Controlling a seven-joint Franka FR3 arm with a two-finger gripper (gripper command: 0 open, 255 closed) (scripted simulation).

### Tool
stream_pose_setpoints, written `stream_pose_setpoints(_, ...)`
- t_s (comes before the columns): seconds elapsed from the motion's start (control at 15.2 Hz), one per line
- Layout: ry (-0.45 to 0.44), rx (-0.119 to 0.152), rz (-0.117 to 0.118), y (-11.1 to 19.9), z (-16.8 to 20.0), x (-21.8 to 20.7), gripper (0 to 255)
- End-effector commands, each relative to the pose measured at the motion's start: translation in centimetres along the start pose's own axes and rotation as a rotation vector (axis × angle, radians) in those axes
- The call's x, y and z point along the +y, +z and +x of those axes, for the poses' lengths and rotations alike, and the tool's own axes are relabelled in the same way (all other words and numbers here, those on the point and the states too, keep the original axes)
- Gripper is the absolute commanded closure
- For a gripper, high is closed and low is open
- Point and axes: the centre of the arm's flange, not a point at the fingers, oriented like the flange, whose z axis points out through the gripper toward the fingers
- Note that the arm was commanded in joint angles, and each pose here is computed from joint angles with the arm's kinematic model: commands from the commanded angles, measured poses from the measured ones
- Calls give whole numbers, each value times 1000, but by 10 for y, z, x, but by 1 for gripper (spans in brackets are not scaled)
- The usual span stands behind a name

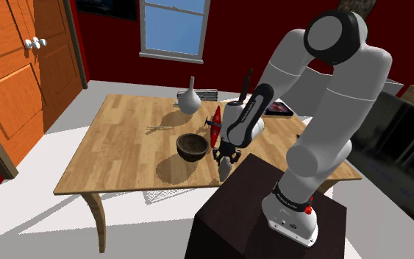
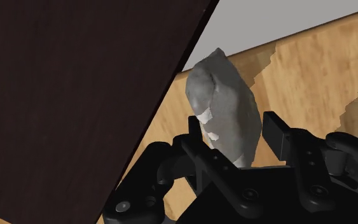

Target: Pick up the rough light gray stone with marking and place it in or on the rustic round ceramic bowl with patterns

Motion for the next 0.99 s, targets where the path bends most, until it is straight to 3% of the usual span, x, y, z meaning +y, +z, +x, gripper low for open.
stream_pose_setpoints(0.0,0,0,0,-12,0,0,255)
stream_pose_setpoints(0.92,0,0,0,-85,-4,7,255)
